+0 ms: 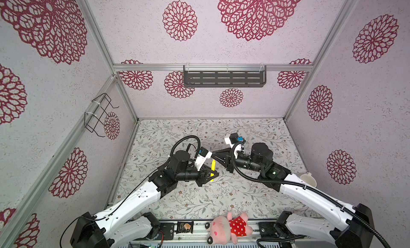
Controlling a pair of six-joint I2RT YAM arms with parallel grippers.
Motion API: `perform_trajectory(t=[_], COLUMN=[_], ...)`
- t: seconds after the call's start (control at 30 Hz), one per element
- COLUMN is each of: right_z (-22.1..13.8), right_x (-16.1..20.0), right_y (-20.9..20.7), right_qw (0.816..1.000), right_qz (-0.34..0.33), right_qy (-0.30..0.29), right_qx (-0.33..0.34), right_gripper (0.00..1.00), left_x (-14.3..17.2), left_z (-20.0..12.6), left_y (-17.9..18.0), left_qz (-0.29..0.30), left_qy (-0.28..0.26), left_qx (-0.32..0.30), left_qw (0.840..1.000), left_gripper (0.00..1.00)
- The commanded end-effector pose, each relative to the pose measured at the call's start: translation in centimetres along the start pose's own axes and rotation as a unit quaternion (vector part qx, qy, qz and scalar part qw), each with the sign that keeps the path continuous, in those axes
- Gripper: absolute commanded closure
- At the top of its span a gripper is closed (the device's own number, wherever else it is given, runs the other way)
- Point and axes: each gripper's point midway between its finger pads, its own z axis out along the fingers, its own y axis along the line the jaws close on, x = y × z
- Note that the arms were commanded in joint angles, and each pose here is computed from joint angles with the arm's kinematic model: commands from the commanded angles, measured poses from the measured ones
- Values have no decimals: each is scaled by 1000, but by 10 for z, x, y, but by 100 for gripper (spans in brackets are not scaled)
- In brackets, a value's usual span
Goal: Insert pens into pen caps
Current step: Put on the pen cap to the pen.
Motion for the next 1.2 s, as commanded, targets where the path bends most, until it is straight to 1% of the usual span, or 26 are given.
perform_trajectory(t=[0.0,0.13,0.33,0.67,0.77,0.93,0.97,1.0,1.17], right_z=[-11,-4,-4,-3,-1,1,1,1,-1], right_x=[157,157,171,176,165,134,128,123,103], right_y=[14,32,34,35,33,22,19,16,-1], right_qw=[959,963,964,962,966,975,976,977,982], right_qz=[57,56,77,78,65,45,44,44,48], right_qy=[279,261,253,260,247,217,212,208,184], right_qx=[-9,-29,-32,-38,-30,-8,-5,-2,16], right_gripper=[100,100,100,100,100,100,100,100,100], left_x=[-129,-133,-137,-140,-137,-121,-118,-115,-110], left_z=[-59,-68,-80,-91,-87,-65,-60,-57,-54], left_y=[-37,-40,-57,-62,-59,-34,-30,-26,-19], left_qz=[81,91,110,121,117,90,85,80,73], left_qy=[-232,-261,-277,-292,-282,-231,-225,-219,-214], left_qx=[-11,-13,11,11,10,-21,-25,-28,-38], left_qw=[969,961,955,949,952,969,970,972,973], left_gripper=[100,100,100,100,100,100,97,79,50])
